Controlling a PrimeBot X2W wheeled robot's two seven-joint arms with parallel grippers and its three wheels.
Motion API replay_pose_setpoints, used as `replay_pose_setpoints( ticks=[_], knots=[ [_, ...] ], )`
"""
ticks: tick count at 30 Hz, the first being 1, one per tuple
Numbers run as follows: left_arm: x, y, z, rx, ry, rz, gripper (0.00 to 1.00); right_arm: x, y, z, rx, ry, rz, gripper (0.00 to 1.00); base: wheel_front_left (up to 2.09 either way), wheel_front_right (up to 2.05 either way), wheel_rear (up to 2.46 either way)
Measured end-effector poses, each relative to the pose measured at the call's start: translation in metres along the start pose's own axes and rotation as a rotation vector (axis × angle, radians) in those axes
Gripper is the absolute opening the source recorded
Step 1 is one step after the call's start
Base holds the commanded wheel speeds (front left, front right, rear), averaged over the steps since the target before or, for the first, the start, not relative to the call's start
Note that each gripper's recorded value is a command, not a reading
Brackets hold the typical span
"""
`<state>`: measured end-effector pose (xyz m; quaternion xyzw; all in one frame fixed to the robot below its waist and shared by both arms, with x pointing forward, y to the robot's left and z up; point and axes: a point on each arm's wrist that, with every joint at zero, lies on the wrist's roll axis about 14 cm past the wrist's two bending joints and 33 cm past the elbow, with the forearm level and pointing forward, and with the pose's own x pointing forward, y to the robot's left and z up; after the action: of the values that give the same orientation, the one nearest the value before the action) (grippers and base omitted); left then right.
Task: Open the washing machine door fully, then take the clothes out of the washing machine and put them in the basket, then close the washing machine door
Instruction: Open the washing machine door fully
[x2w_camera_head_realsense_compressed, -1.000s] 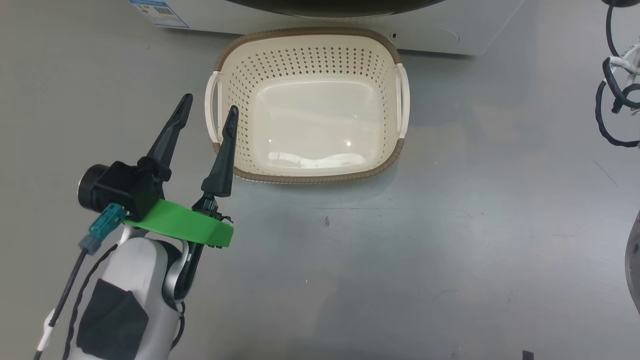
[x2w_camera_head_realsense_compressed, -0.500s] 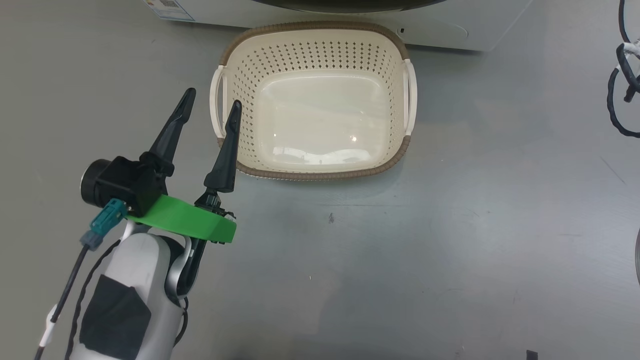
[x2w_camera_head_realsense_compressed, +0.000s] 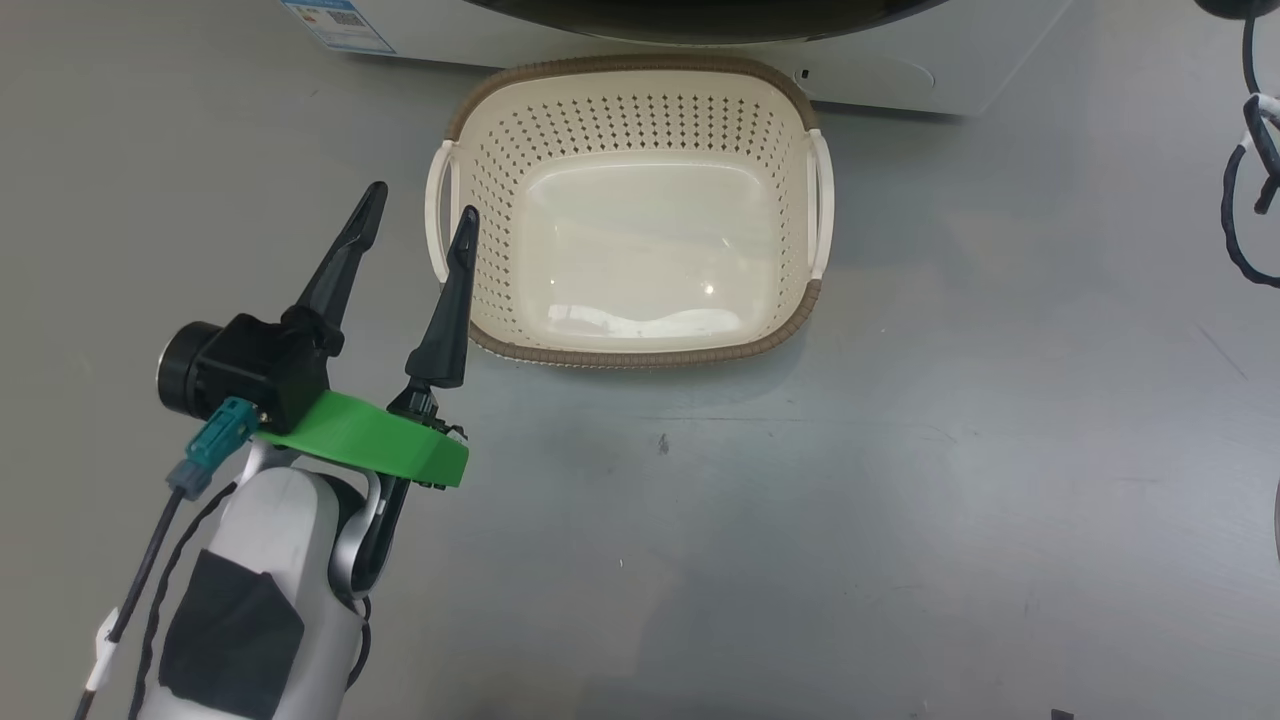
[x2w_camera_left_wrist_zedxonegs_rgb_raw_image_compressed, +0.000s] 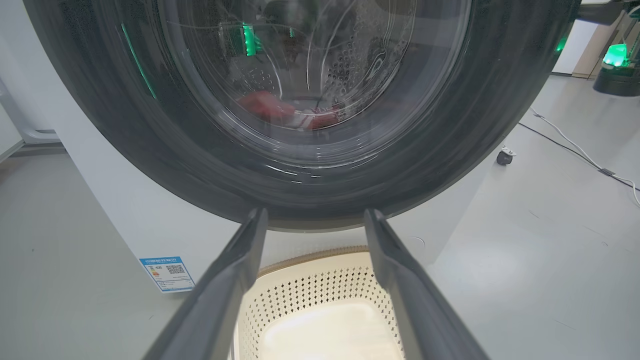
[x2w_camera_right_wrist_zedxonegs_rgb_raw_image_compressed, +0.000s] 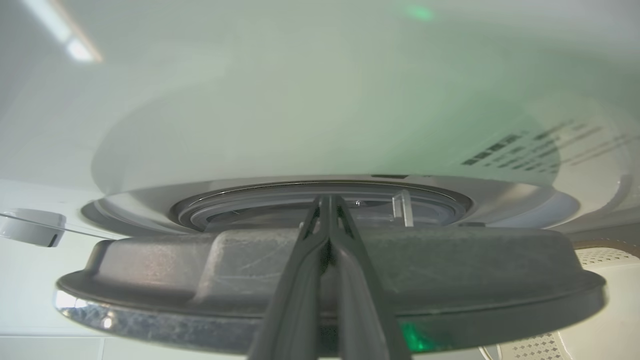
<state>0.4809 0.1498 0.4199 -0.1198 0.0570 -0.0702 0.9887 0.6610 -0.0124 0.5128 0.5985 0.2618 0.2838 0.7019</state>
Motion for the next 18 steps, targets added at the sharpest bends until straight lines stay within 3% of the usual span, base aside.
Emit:
replay_pose_setpoints(
  ticks=[18],
  knots=[
    [-0.006,-0.011,0.011,0.024,-0.013,-0.029,1.0,-0.02,0.002,-0.023,-0.005,0.08,-0.012,0.0,0.0,0.0,0.0]
  ],
)
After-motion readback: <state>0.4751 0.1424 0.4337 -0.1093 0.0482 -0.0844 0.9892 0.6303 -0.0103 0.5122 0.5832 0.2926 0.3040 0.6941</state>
